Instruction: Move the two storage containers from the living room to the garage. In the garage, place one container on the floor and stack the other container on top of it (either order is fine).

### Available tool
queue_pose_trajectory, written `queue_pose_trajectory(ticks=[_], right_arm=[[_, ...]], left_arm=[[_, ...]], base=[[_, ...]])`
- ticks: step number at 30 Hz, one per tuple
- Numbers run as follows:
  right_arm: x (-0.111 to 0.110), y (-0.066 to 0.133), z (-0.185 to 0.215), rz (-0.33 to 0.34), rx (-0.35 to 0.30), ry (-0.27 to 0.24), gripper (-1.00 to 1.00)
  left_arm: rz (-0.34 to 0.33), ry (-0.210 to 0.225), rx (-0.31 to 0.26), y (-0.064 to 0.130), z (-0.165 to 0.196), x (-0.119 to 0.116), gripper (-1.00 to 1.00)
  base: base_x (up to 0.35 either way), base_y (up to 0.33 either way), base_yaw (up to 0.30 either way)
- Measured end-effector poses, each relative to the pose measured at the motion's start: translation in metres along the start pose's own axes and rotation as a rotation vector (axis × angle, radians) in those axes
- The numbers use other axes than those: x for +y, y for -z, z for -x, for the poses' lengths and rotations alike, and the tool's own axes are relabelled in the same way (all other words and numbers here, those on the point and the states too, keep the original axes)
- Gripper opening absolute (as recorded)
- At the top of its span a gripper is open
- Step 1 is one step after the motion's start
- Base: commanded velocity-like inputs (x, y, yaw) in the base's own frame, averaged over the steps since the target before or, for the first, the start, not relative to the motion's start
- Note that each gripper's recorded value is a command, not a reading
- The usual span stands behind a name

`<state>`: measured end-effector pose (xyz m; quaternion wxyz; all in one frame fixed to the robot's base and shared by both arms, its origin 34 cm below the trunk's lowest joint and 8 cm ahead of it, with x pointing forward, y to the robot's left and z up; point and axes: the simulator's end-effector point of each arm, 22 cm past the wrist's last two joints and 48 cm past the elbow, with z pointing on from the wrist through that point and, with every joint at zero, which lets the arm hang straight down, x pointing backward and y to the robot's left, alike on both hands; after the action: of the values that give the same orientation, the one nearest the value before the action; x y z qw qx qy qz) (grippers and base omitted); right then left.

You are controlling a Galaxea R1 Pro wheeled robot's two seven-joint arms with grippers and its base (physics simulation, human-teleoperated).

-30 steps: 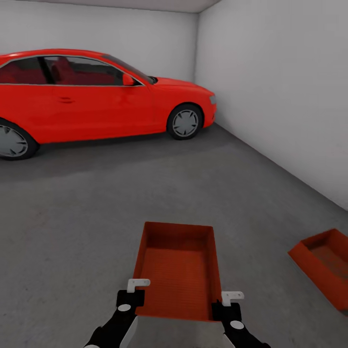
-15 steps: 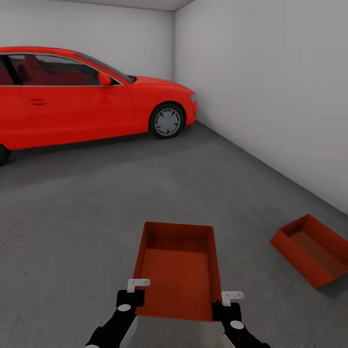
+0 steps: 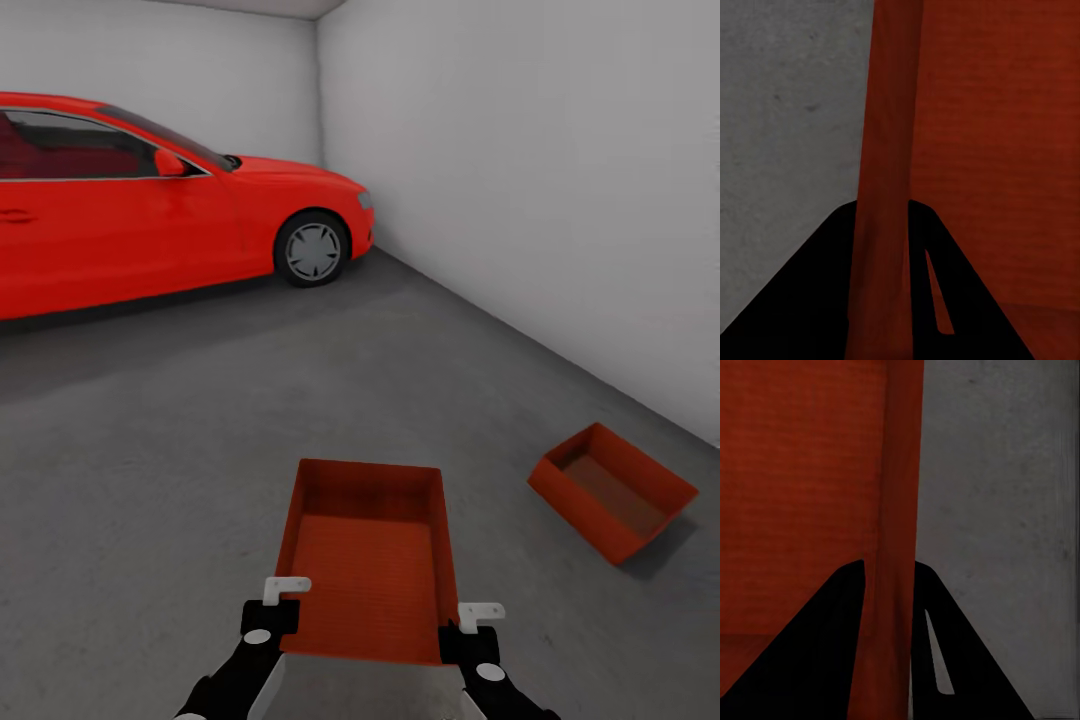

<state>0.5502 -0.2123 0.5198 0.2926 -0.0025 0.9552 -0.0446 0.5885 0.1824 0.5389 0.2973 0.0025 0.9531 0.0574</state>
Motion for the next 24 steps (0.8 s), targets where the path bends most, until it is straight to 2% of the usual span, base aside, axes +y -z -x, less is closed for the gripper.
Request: queue_pose_trajectory(ticks=[8, 13, 24], right_arm=[[0.0002, -0.0001, -0.0002, 0.000, 0.000, 0.000, -1.00], [0.0003, -0.0001, -0.0002, 0.000, 0.001, 0.000, -1.00], [0.0008, 0.0004, 0.0001, 0.000, 0.000, 0.000, -1.00]], left_arm=[[0.000, 0.001, 0.001, -0.0001, -0.0002, 0.0001, -1.00], [0.000, 0.001, 0.001, -0.0001, -0.0003, 0.0003, -1.00], [0.000, 0.000, -0.001, 0.0001, 0.0000, 0.0008, -1.00]], base=[[0.000, 0.000, -0.172], [0.023, 0.001, -0.049], [0.263, 0.123, -0.002]])
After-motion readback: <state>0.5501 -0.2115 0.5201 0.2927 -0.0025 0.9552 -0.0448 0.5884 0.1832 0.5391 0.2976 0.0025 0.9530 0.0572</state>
